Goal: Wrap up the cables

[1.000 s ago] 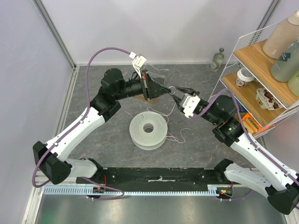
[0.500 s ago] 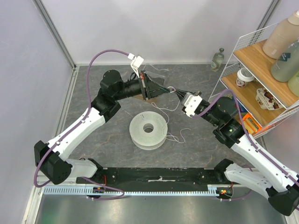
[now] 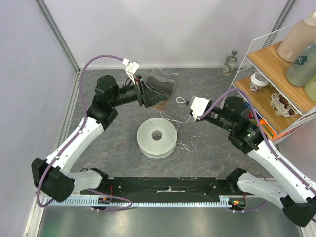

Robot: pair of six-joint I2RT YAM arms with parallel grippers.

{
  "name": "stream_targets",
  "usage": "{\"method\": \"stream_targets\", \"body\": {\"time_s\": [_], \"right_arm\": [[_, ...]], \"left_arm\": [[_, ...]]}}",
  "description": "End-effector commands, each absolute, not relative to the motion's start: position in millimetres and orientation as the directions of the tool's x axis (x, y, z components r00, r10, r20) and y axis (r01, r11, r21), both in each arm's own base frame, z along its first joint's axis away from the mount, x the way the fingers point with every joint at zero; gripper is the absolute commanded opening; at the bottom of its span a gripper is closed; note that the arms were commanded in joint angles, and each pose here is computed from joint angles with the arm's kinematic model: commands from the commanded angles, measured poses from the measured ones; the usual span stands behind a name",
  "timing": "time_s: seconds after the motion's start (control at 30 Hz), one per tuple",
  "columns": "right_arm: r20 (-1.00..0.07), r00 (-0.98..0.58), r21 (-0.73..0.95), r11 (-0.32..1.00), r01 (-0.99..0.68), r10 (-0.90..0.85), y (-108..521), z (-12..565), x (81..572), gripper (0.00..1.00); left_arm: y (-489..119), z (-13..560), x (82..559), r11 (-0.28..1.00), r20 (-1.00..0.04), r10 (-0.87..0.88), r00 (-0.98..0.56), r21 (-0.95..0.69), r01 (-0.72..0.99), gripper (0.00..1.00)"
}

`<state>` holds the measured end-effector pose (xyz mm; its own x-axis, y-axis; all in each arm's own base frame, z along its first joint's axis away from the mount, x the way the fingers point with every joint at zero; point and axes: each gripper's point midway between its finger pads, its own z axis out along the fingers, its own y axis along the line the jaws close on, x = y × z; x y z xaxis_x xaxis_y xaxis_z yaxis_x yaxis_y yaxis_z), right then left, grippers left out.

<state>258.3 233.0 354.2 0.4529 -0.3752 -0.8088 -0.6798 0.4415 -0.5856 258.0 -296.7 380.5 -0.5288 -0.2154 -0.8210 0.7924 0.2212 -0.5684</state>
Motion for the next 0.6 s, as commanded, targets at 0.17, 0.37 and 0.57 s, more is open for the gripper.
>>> {"method": "stream_targets", "body": {"time_s": [0.17, 0.37, 0.57], "right_arm": [[-0.851, 0.305, -0.468, 0.352, -0.811, -0.428, 229, 324, 231, 0.0], [-0.872, 0.153, -0.347, 0.368, -0.863, -0.464, 216, 285, 212, 0.0], [-0.871, 0.054, -0.291, 0.424, -0.857, -0.488, 197, 263, 201, 0.0]], "left_arm": [[-291, 353, 235, 0.202, -0.894, -0.008, -0.447, -0.439, 0.875, 0.56], [-238, 284, 247, 0.353, -0.77, 0.168, -0.616, -0.537, 0.767, 0.79], [-191, 210, 259, 0.432, -0.619, 0.236, -0.749, -0.624, 0.651, 0.82]]}}
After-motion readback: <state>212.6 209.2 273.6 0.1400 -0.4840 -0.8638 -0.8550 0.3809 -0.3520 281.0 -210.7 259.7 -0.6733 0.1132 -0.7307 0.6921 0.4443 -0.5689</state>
